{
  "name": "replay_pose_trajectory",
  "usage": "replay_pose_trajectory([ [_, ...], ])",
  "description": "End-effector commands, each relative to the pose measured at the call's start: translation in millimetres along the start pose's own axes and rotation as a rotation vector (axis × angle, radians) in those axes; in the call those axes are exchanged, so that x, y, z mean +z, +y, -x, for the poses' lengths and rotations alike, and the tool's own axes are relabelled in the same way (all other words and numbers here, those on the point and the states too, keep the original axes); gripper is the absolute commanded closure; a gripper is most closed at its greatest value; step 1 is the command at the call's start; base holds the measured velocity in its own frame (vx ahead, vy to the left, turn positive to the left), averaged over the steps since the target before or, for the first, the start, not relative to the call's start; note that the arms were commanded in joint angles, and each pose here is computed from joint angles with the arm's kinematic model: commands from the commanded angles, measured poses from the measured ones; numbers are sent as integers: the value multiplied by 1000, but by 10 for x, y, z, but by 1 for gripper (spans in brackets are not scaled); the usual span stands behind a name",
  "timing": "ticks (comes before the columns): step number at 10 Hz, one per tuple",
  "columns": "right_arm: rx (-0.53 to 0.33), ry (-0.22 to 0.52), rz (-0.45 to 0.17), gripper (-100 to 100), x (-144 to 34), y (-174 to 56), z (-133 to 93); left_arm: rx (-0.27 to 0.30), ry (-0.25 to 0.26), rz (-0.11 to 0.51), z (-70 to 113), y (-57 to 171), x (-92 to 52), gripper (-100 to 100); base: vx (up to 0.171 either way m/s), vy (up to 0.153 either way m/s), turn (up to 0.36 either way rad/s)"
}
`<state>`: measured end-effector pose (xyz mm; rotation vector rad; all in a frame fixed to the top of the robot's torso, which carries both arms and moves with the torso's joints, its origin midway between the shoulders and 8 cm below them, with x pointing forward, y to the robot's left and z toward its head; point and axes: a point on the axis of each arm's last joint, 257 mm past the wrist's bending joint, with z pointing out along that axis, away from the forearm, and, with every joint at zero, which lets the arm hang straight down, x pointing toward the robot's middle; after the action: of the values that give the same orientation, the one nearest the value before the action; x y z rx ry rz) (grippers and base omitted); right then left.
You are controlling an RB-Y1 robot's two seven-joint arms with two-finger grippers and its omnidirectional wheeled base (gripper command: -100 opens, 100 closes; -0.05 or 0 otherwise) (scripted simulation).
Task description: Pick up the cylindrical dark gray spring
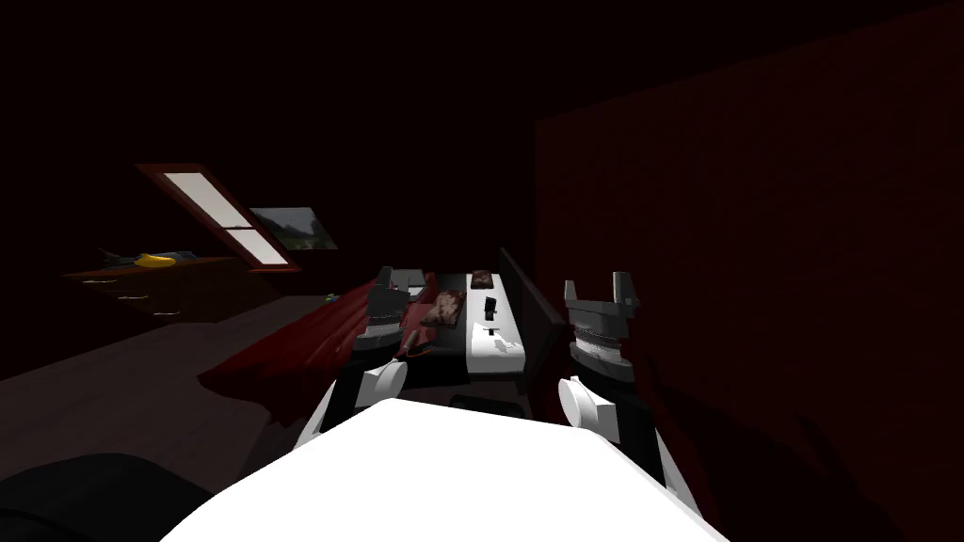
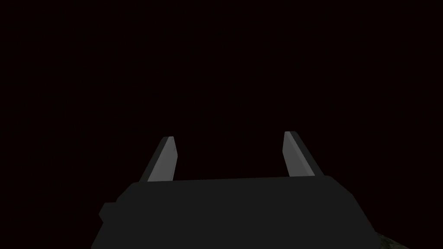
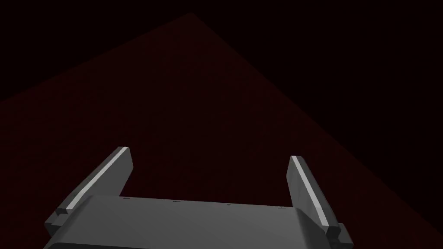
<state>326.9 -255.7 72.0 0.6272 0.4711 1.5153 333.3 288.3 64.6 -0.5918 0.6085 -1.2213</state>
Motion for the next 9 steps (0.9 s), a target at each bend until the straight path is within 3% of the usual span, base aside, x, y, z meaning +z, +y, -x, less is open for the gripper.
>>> replay_pose_trajectory([
  [1, -39, 47, -40, -100, -44, -140, -65, 0, 0, 0, 0, 0, 0, 0, 12, 21, 81],
  [5, -151, 139, -162, -100, -233, -597, -169, 0, 0, 0, 0, 0, 0, 0, 36, 38, 103],
  [9, -310, 236, -330, -100, -602, -1237, -206, 0, 0, 0, 0, 0, 0, 0, 57, 50, 142],
])
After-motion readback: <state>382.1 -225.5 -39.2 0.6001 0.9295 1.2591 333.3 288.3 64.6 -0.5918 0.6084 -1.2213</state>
